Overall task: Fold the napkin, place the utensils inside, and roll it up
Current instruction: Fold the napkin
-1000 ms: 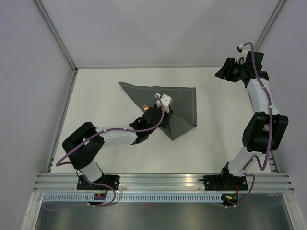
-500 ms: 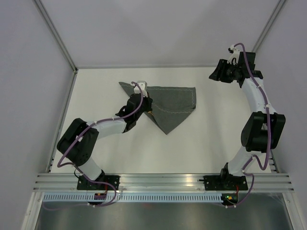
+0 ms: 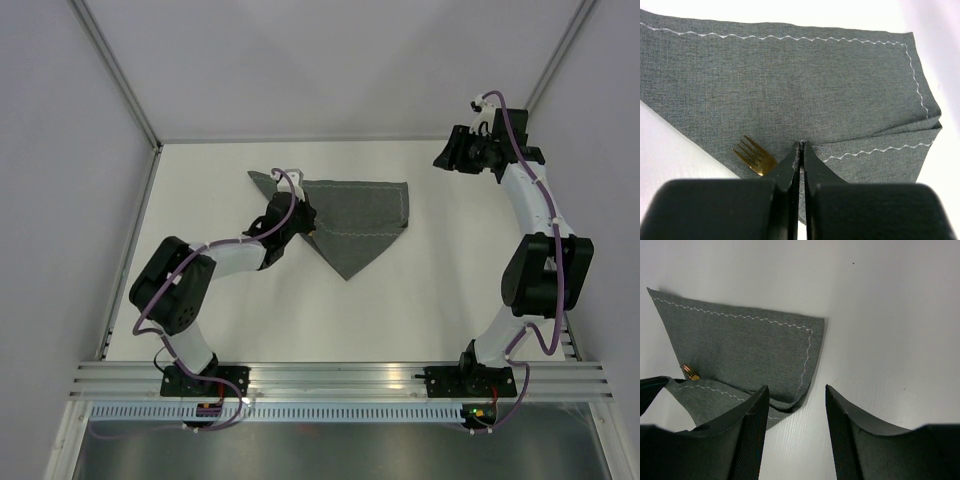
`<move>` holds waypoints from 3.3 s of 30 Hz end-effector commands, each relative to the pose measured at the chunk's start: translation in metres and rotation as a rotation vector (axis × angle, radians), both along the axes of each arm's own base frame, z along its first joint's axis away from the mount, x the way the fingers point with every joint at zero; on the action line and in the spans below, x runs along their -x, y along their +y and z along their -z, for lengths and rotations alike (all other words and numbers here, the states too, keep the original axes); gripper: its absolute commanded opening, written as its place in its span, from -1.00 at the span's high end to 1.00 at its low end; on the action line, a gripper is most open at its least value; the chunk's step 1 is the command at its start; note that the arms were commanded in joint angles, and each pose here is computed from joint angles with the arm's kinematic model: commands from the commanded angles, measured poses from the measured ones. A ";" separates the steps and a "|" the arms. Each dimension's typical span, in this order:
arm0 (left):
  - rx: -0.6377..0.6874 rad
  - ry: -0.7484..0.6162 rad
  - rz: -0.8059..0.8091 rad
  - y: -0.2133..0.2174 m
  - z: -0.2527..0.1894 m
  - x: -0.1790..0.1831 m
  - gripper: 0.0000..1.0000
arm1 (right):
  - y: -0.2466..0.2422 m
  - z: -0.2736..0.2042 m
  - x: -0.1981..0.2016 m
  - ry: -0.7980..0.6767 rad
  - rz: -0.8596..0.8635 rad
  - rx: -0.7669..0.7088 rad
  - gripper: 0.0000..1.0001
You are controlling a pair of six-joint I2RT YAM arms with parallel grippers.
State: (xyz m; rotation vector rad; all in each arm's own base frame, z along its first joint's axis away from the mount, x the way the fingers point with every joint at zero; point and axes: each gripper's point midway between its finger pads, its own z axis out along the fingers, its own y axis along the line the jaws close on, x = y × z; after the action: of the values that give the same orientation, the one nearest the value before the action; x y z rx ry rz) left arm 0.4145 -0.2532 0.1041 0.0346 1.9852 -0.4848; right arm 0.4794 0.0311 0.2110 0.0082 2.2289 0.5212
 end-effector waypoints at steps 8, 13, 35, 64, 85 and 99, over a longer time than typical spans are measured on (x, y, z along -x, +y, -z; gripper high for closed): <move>0.079 0.017 -0.013 -0.002 -0.013 -0.019 0.41 | 0.003 0.005 0.001 0.009 -0.007 0.018 -0.09; 0.092 0.011 -0.005 0.001 -0.020 -0.025 0.23 | 0.004 0.006 0.001 0.010 -0.012 0.017 -0.09; 0.142 0.176 -0.484 0.163 -0.023 -0.117 -0.19 | 0.051 0.037 0.032 0.073 -0.263 0.171 -0.11; 0.216 0.354 -0.561 0.180 0.058 -0.180 -0.04 | 0.058 0.068 0.036 0.131 -0.305 0.184 0.09; 0.340 0.014 -0.227 0.143 -0.016 -0.178 0.88 | 0.056 0.071 0.037 0.132 -0.302 0.192 0.14; 0.365 -0.258 0.210 0.085 -0.099 -0.104 0.90 | 0.054 0.069 0.042 0.133 -0.300 0.204 0.15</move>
State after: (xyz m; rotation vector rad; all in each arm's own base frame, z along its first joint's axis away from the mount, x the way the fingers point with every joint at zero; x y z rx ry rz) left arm 0.5362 -0.1459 0.1526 -0.1644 1.7834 -0.8702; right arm 0.4369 0.0855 0.1322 -0.3979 2.4493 0.4807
